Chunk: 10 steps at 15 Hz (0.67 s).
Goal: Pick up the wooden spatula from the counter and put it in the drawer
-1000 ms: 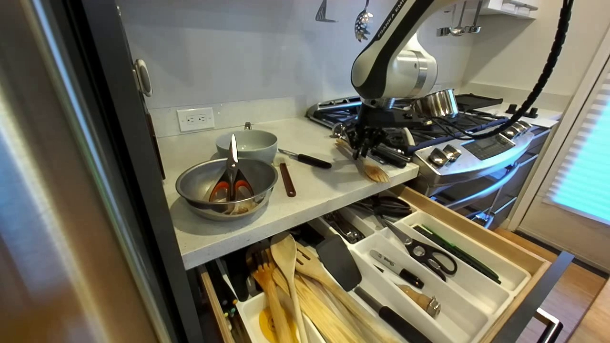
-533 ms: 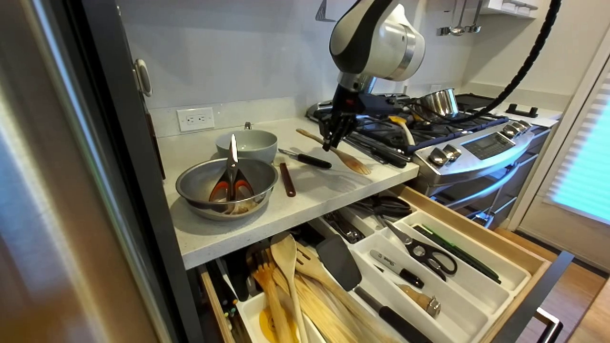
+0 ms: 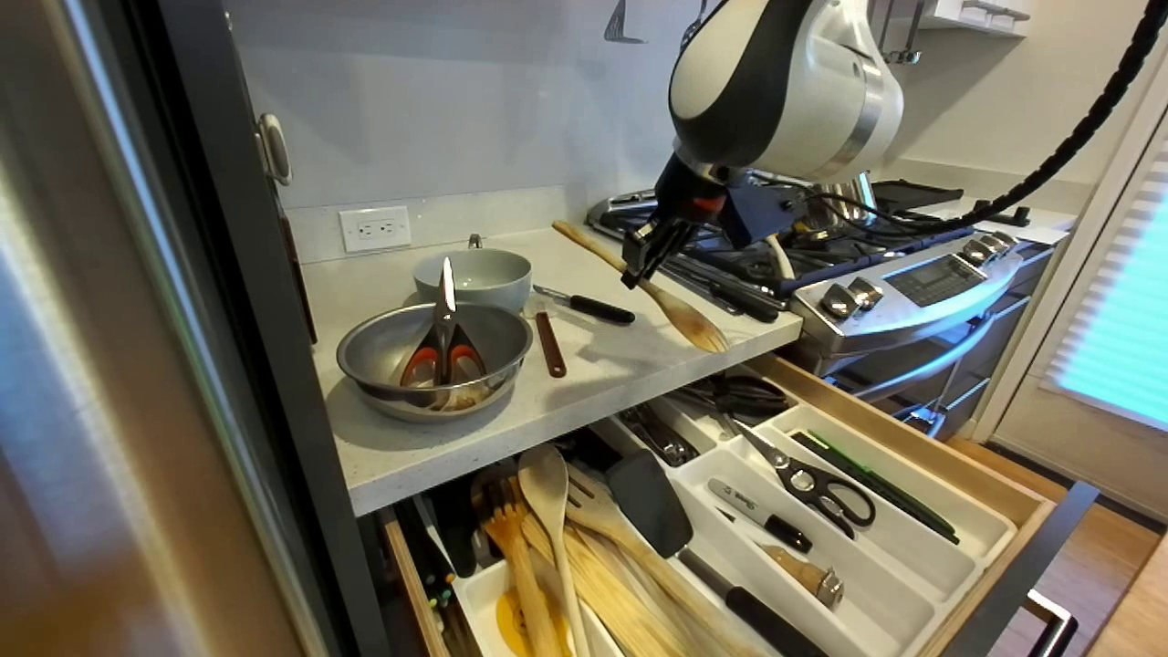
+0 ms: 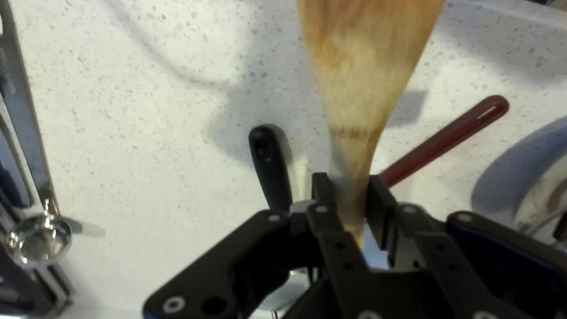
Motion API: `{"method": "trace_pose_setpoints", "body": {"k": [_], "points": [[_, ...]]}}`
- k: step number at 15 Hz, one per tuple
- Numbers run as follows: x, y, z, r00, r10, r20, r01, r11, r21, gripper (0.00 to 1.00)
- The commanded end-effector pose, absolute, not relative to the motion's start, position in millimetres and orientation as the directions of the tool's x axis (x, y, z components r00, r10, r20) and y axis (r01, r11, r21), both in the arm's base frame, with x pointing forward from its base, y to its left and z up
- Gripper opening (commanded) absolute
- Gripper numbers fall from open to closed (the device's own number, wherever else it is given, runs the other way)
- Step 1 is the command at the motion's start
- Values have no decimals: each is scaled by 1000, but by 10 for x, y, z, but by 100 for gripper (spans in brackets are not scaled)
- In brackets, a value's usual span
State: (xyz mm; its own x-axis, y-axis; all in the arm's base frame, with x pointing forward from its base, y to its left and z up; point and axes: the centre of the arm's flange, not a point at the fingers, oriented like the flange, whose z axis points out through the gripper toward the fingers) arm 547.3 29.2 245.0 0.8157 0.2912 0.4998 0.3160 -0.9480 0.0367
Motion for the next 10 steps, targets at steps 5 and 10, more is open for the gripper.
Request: {"method": "trace_pose_setpoints", "body": {"k": [5,10], "points": [[3954,685,2526,772,424,474,514,-854,-74,6],[3475,362,2300,785,545,294,562,-827,30,6]]}}
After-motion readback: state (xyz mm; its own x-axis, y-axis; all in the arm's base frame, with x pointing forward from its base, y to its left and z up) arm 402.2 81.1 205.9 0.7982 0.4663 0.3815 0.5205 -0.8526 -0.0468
